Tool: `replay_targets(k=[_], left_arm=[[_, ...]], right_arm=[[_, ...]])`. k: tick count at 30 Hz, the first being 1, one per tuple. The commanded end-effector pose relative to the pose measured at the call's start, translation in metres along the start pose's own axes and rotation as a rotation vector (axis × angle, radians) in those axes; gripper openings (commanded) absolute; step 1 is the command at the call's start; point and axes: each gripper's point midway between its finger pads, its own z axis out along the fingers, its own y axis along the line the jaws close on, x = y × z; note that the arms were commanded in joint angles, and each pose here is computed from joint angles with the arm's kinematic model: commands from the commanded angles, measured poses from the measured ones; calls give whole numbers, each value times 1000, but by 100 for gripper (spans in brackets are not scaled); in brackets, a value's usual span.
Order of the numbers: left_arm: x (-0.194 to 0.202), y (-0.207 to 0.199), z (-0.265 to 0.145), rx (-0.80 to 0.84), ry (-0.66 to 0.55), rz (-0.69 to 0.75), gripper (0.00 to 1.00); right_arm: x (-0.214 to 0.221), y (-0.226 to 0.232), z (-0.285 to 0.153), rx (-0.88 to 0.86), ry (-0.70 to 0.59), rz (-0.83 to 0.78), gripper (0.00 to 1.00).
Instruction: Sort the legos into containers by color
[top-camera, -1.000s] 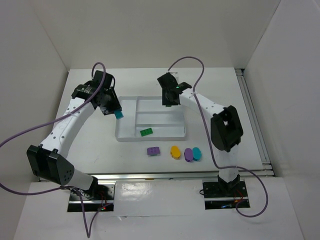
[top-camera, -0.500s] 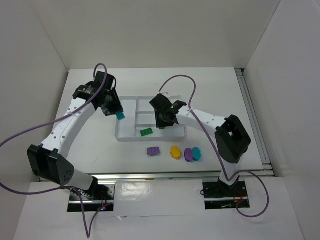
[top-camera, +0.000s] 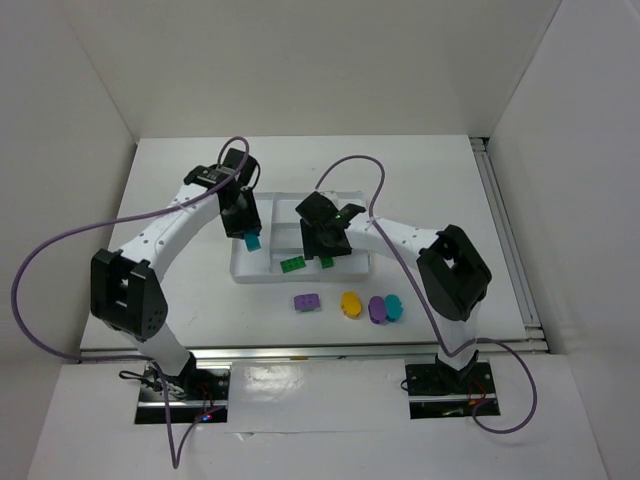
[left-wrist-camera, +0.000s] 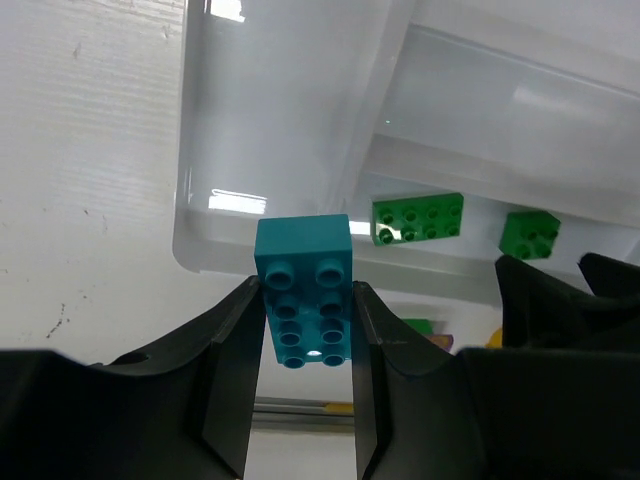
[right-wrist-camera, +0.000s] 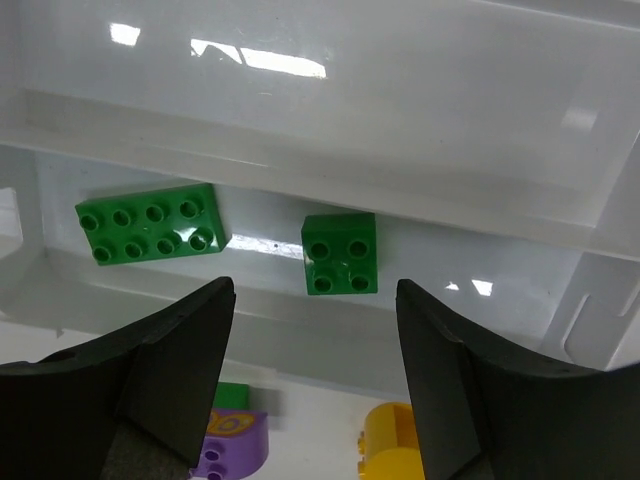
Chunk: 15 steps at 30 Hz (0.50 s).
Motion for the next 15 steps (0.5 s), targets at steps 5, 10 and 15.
replay_targets(k=[5, 10, 15], left_arm=[[-39, 4, 25, -137, -82, 63, 0], [-39, 16, 59, -254, -42, 106, 5], [-46, 12, 83, -281, -27, 125, 25]], right_arm=[[-36, -9, -47, 28, -141, 39, 73], [-42, -54, -73, 98, -183, 129, 72], [-11, -95, -86, 144, -140, 189, 72]])
